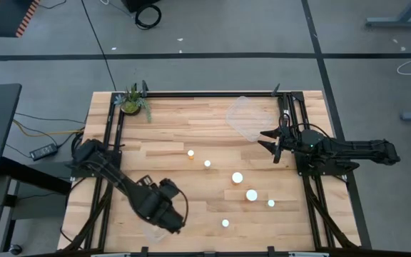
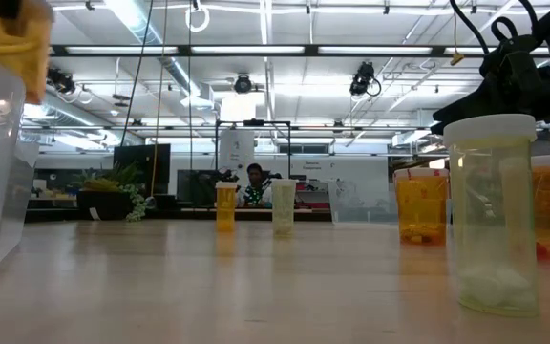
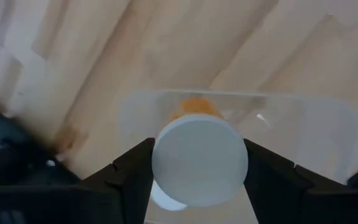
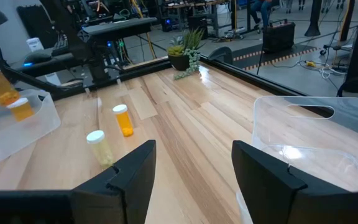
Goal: Pick and place medicine bottles into bin by pill shape (circle, oval)
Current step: Put the big orange pill bottle into the bottom transparent bin
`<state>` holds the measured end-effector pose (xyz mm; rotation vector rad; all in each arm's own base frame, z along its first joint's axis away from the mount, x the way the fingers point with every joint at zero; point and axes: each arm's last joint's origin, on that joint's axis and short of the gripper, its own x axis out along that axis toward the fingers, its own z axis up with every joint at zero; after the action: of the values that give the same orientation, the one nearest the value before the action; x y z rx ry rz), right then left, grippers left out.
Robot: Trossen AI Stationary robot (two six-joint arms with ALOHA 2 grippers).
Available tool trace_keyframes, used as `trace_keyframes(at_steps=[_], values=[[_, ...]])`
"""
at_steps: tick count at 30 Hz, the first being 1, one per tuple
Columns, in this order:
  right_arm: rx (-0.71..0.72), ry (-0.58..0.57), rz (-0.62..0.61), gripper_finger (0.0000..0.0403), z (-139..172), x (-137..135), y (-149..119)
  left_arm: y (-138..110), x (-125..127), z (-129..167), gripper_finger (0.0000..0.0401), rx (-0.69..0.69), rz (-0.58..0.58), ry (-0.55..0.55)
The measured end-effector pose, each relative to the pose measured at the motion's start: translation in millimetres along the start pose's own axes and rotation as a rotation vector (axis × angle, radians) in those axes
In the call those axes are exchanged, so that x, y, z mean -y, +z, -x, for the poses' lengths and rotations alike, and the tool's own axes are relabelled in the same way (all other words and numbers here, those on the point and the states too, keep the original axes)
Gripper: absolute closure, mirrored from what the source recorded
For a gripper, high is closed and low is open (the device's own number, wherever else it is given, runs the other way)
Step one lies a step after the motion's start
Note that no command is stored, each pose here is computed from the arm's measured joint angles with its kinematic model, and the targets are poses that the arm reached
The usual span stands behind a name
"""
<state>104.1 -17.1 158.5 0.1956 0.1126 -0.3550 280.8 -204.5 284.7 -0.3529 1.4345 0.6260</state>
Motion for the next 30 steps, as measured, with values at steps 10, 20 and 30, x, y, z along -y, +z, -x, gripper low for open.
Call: trace_keyframes(at_steps=[10,20,30], values=[[0.000,0.000,0.000,0.0185,0.0,0.0,0.1,-22.6,3.0,-22.3,0.0173,-0.025,0.008,0.059],[0.000,0.000,0.000,0.0185,0.0,0.0,0.1,-20.7,7.0,-38.3,0.0174,-0.028,-0.003,0.027],[0.000,0.000,0.000,0.0185,0.0,0.0,0.0,-23.6,25.6,-36.4,0.0177,-0.126,0.168,-0.170]])
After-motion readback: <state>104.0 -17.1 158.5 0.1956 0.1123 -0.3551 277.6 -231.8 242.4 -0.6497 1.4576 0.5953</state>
